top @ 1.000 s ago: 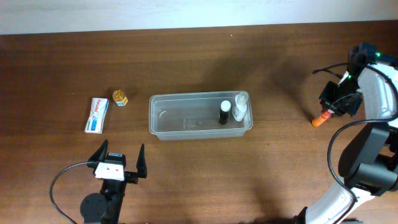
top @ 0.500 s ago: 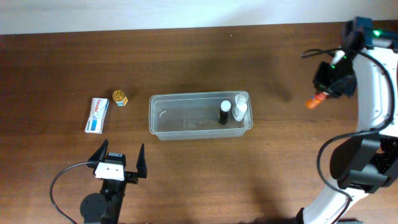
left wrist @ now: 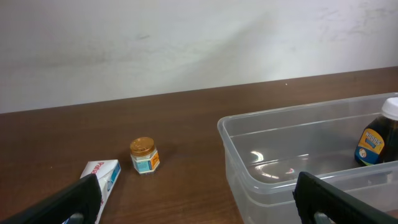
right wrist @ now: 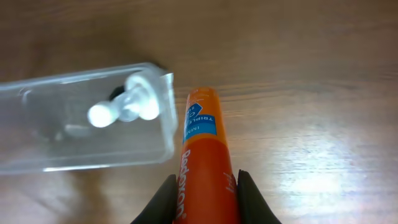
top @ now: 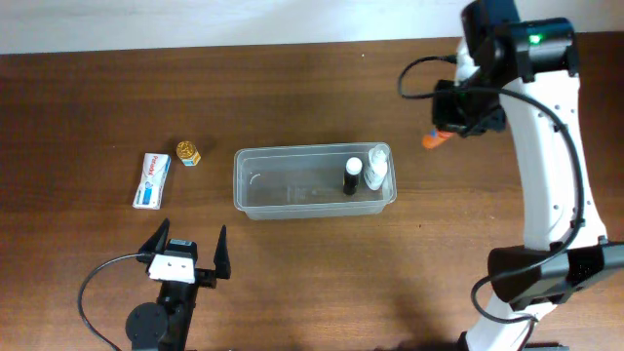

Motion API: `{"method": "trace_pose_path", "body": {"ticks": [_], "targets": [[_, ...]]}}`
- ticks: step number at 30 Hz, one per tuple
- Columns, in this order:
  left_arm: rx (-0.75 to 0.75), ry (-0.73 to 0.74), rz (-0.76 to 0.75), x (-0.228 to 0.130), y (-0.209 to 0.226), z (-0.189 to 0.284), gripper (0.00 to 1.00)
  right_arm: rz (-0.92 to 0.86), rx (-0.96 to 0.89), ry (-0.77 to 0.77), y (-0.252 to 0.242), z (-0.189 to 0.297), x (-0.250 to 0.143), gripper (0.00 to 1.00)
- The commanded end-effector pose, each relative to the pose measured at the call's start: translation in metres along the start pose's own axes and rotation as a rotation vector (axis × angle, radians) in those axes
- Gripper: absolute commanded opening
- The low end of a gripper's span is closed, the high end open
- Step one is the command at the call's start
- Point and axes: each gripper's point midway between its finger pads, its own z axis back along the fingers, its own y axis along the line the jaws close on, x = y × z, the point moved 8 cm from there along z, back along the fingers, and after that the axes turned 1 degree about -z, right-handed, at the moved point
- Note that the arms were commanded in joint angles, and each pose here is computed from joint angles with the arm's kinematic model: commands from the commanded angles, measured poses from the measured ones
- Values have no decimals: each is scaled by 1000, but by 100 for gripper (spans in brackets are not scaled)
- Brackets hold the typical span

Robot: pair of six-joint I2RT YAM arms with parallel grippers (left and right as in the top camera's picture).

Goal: Pack container

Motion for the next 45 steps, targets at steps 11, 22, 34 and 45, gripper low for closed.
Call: {"method": "trace_pose_path", "body": {"ticks": [11, 22, 34, 45], "targets": [[7, 0, -12, -1, 1, 0, 99, 227, 147, 31, 79, 11, -38, 17], [6, 0, -12, -1, 1, 0, 99, 295, 109, 151, 99, -17, -61, 17], [7, 0, -12, -1, 1, 0, 99, 262, 14, 203, 91, -77, -62, 17], [7, 0, -12, -1, 1, 0, 100, 216, -118, 126, 82, -97, -52, 22]]}}
